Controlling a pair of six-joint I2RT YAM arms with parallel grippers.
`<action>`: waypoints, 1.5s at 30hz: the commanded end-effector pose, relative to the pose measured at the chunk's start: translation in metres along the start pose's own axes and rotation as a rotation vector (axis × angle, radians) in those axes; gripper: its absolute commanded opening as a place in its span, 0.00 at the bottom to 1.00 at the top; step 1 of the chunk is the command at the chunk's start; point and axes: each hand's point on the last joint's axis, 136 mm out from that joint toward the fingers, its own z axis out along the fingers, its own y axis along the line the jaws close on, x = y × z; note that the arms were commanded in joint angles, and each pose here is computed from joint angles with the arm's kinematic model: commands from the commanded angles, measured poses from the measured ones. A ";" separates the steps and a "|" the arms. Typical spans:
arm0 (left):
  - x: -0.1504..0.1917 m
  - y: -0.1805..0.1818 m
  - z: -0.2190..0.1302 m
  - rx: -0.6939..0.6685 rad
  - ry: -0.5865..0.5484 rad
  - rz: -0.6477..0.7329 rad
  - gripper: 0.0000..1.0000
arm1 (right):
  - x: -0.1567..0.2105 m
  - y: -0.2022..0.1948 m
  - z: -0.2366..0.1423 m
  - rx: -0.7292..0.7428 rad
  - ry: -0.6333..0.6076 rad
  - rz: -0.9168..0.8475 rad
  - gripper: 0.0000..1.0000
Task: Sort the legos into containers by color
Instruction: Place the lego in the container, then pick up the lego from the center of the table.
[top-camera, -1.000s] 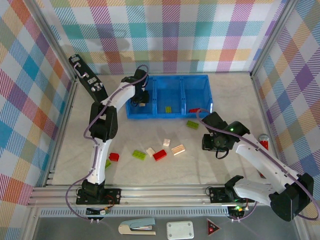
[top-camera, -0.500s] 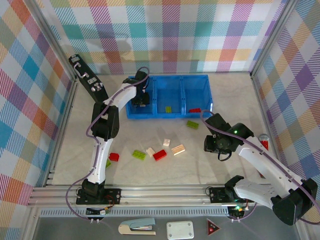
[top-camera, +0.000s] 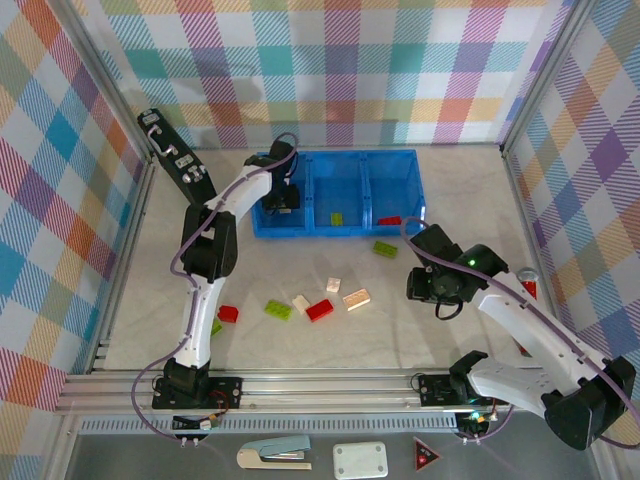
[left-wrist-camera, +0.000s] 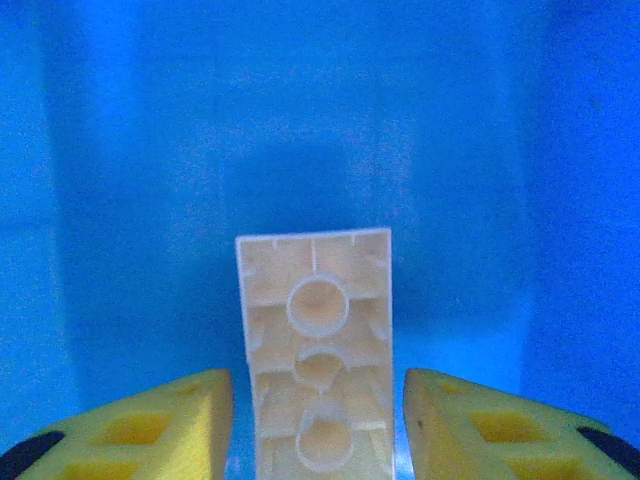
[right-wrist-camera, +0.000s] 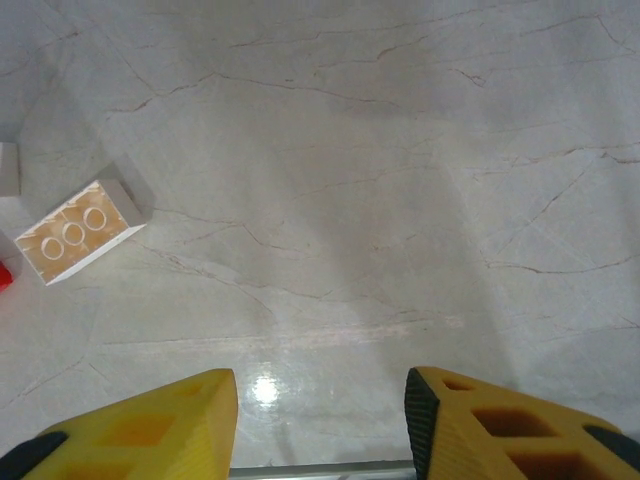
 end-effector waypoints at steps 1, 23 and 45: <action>-0.007 -0.004 -0.056 0.025 -0.058 -0.008 0.49 | -0.017 0.010 -0.002 -0.020 -0.051 -0.019 0.51; 0.092 0.035 -0.155 0.053 -0.101 -0.002 0.50 | -0.091 0.049 0.075 0.044 -0.231 0.044 0.67; 0.161 0.109 -0.185 -0.160 -0.122 0.111 0.53 | -0.139 0.066 0.158 0.171 -0.359 0.073 0.92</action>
